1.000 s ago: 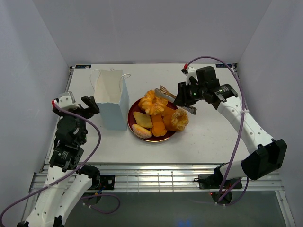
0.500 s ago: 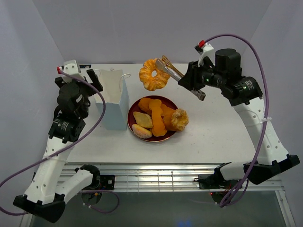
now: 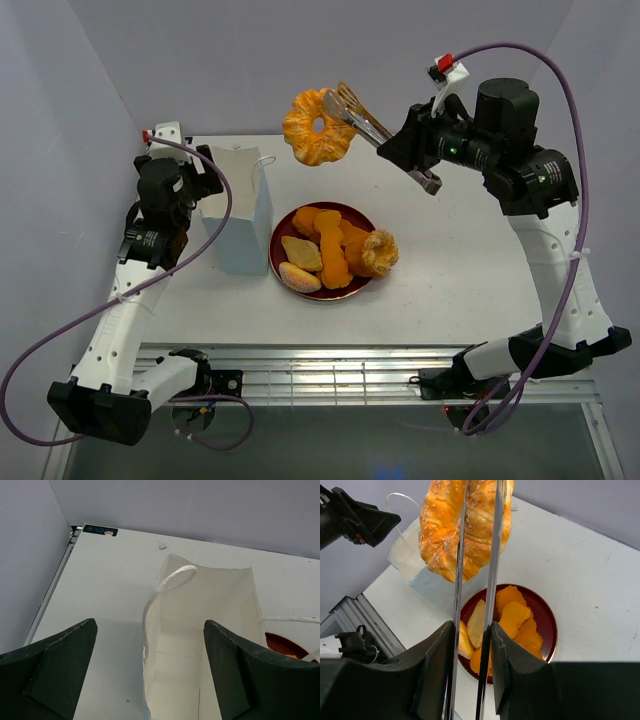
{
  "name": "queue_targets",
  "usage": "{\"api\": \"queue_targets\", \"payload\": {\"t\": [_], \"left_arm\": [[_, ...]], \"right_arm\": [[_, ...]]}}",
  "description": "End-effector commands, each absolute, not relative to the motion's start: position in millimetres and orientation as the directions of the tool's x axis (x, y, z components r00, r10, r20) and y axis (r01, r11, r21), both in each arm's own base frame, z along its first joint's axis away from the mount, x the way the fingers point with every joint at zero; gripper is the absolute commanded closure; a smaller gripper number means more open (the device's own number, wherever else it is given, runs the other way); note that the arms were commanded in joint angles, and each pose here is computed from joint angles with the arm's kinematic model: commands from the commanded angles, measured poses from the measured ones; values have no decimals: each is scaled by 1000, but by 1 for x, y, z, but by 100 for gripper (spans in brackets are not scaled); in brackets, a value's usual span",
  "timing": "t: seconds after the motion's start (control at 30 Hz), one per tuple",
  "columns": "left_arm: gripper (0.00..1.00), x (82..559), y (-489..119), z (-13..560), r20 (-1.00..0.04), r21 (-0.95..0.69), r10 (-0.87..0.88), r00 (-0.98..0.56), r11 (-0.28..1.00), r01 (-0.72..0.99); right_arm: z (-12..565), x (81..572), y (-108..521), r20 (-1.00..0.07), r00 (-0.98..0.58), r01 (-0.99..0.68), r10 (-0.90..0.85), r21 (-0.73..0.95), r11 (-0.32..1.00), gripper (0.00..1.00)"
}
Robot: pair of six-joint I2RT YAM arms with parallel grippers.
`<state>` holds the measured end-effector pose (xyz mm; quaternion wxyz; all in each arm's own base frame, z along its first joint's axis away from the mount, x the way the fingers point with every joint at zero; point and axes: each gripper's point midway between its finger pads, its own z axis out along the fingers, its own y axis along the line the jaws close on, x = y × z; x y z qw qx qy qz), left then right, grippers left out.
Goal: Place the fake bread into the paper bag
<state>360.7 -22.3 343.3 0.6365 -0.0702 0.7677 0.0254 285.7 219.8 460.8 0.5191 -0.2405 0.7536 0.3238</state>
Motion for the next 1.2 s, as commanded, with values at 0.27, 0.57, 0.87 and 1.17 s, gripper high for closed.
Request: {"api": "queue_targets", "payload": {"t": [0.27, 0.57, 0.87, 1.17], "left_arm": [[30, 367, -45, 353, -993, -89, -89, -79, 996, -8], [71, 375, -36, 335, -992, -66, -72, -102, 996, -64], [100, 364, -32, 332, -992, -117, -120, -38, 990, -79], [100, 361, -33, 328, -985, -166, -169, -30, 984, -67]], "right_arm": [[495, 294, 256, -948, -309, -771, 76, 297, 564, 92], [513, 302, 296, -929, -340, -806, 144, 367, 465, 92], [502, 317, 337, -911, -374, -804, 174, 412, 429, 92], [483, 328, 377, -888, -423, -790, 182, 460, 405, 92]]}}
